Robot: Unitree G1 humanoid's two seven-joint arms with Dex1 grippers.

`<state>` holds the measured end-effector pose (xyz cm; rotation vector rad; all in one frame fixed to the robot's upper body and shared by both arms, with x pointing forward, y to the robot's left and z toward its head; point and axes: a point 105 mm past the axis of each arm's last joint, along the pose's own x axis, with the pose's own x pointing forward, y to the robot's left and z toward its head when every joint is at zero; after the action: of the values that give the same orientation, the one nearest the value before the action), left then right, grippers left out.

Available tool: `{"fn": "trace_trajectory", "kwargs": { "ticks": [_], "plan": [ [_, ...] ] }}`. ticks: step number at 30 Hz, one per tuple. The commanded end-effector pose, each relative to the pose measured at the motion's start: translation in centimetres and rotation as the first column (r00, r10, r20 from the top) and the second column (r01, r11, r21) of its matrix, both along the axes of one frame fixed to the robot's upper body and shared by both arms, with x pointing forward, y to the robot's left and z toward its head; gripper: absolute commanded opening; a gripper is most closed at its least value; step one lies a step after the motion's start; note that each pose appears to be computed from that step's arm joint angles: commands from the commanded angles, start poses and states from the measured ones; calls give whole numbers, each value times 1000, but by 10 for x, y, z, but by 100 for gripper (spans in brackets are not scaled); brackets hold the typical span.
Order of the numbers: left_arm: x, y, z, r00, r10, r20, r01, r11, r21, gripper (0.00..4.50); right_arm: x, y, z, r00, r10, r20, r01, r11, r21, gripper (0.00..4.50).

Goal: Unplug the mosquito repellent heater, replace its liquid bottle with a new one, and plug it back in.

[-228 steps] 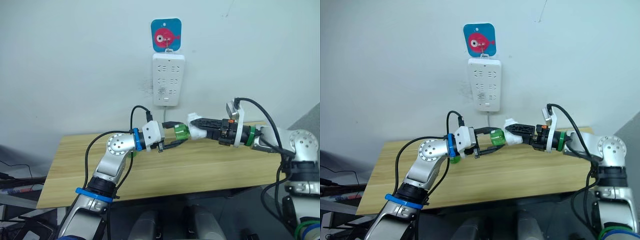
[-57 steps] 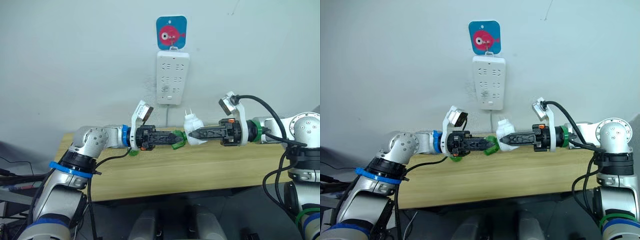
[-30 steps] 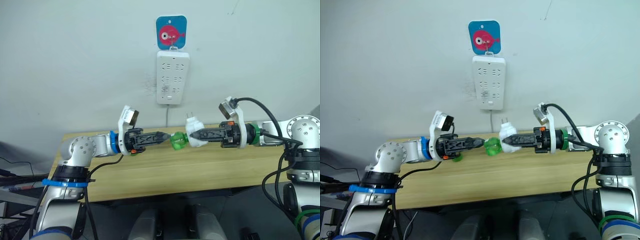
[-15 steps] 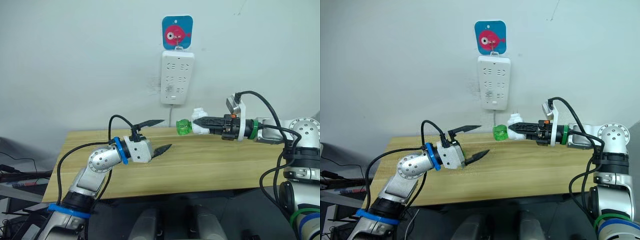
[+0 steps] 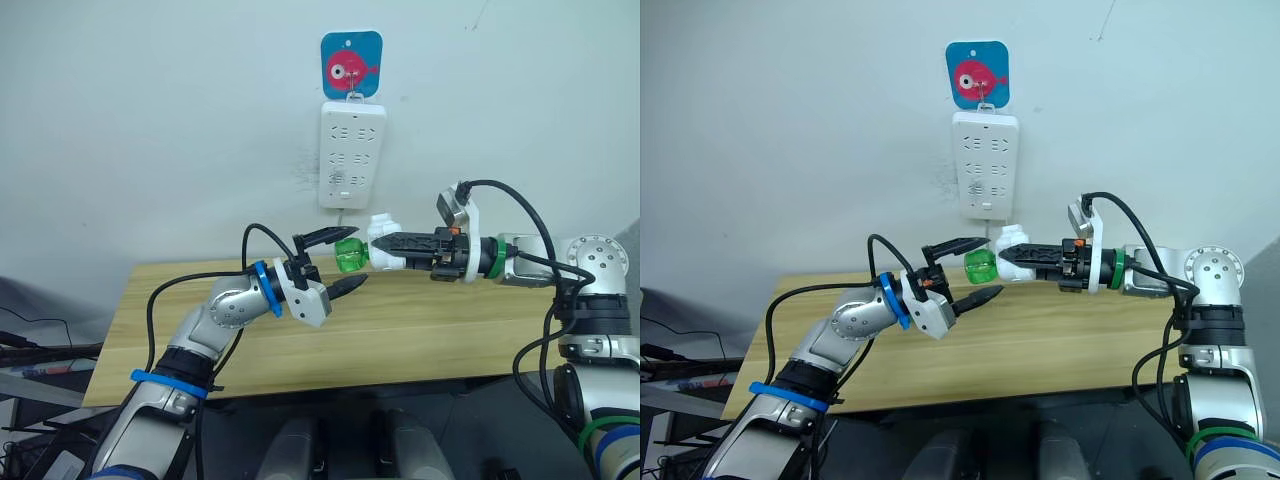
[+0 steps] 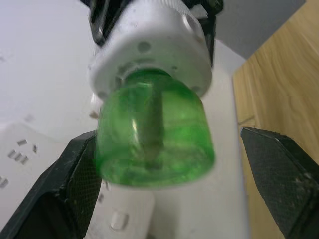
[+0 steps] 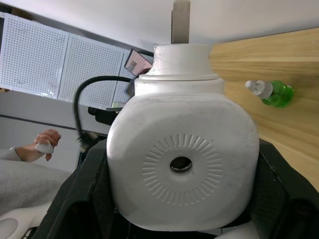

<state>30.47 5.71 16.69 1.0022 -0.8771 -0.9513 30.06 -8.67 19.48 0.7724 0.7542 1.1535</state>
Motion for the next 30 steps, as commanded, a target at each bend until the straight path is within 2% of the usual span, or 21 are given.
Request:
{"fn": "trace_trajectory", "kwargs": {
  "ticks": [1,6,10,12,14,15,17,19,20,21,22,24,25,28,30],
  "plan": [
    [-4,-2,7,999,-31,43,31,999,-11,388,-5,0,12,999,6,38,-7,999,33,297],
    [-3,-2,3,999,-32,17,32,999,-2,238,-7,1,12,999,10,34,-11,999,34,297],
    [-8,-9,6,992,-87,-93,85,996,-22,230,-12,-1,14,998,36,42,-37,999,27,297],
    [-11,-12,11,951,-150,-271,136,988,-68,230,-19,-3,12,995,74,60,-74,997,-9,297],
    [-13,-10,14,834,-215,-508,173,976,-131,230,-26,-6,8,990,113,80,-108,992,-61,297],
    [-14,-8,15,749,-244,-616,183,970,-161,230,-27,-7,6,989,123,87,-116,990,-80,297],
    [-17,-4,17,523,-291,-801,191,956,-223,230,-30,-9,4,985,140,98,-130,986,-101,297],
    [-25,4,20,119,-352,-929,196,925,-325,230,-32,-11,2,981,157,110,-144,982,-122,297],
    [-30,9,24,-71,-373,-925,196,904,-379,230,-31,-11,2,980,163,113,-148,981,-125,297],
    [-27,16,26,-222,-388,-894,160,890,-426,230,-30,-12,3,979,163,118,-149,981,-124,297],
    [-25,20,26,-314,-405,-859,127,878,-461,230,-28,-13,4,979,160,124,-145,982,-122,297],
    [-20,27,25,-405,-424,-810,68,869,-489,230,-26,-15,5,979,155,133,-139,983,-123,297],
    [-21,31,22,-430,-419,-800,53,873,-485,230,-22,-18,4,982,132,137,-113,985,-133,297],
    [-32,43,12,-480,-396,-783,32,884,-466,230,-6,-33,-2,992,32,126,-10,985,-170,297],
    [-38,49,6,-482,-385,-787,18,894,-448,230,7,-45,-15,990,-56,132,89,962,-259,297]
  ]
}}
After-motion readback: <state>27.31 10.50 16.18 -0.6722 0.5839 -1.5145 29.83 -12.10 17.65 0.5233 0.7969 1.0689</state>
